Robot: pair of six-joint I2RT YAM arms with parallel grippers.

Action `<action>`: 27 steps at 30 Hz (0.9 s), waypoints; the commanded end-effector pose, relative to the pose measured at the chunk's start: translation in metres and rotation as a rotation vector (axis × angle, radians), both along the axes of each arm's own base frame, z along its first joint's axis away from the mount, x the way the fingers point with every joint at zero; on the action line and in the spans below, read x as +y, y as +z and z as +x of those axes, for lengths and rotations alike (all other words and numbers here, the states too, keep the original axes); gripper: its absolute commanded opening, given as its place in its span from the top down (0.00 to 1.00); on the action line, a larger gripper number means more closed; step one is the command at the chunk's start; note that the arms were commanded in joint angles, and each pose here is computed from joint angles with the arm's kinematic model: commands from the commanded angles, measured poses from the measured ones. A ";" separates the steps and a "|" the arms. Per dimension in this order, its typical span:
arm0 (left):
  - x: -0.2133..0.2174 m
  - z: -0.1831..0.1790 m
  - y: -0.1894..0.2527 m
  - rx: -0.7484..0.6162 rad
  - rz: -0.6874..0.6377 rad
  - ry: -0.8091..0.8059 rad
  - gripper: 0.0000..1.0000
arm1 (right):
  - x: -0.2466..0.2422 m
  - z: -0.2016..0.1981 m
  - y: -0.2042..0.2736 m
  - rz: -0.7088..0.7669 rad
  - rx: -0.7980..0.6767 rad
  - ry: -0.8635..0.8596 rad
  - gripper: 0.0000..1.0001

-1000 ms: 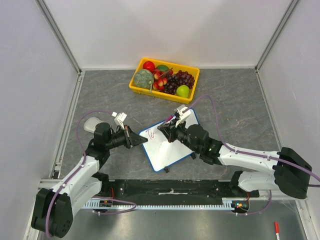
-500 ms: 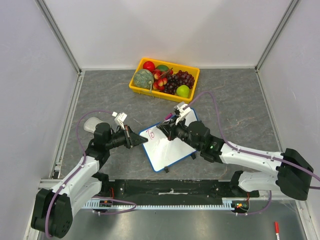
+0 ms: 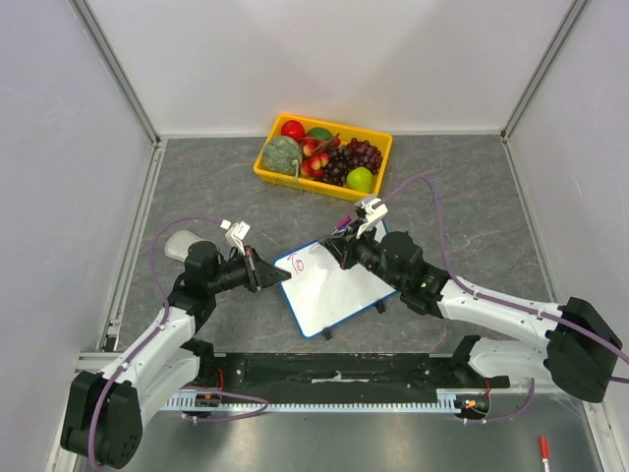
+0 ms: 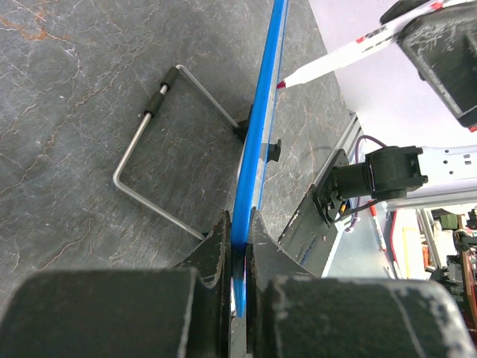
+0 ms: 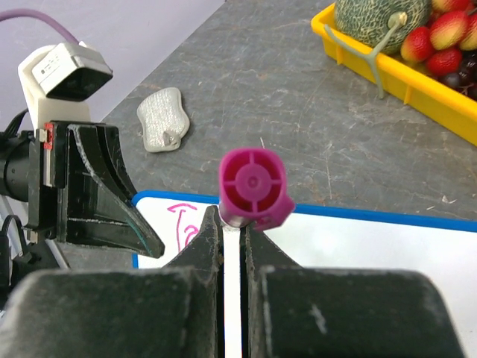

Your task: Write a sentence on the whiteboard

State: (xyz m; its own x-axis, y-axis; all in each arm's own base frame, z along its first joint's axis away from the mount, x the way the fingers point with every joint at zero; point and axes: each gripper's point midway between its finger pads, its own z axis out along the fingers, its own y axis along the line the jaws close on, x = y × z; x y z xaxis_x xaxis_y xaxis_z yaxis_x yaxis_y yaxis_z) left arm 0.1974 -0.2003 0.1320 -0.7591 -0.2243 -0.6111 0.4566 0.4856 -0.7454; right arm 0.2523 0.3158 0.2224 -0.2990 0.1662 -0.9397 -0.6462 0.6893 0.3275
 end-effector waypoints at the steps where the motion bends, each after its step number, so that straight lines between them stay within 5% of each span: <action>1: 0.010 0.005 -0.024 -0.011 0.117 0.032 0.98 | 0.007 -0.005 0.001 0.039 0.012 0.040 1.00; 27: 0.009 0.004 -0.026 -0.003 0.122 0.026 0.98 | 0.000 -0.018 -0.040 -0.026 0.090 0.069 1.00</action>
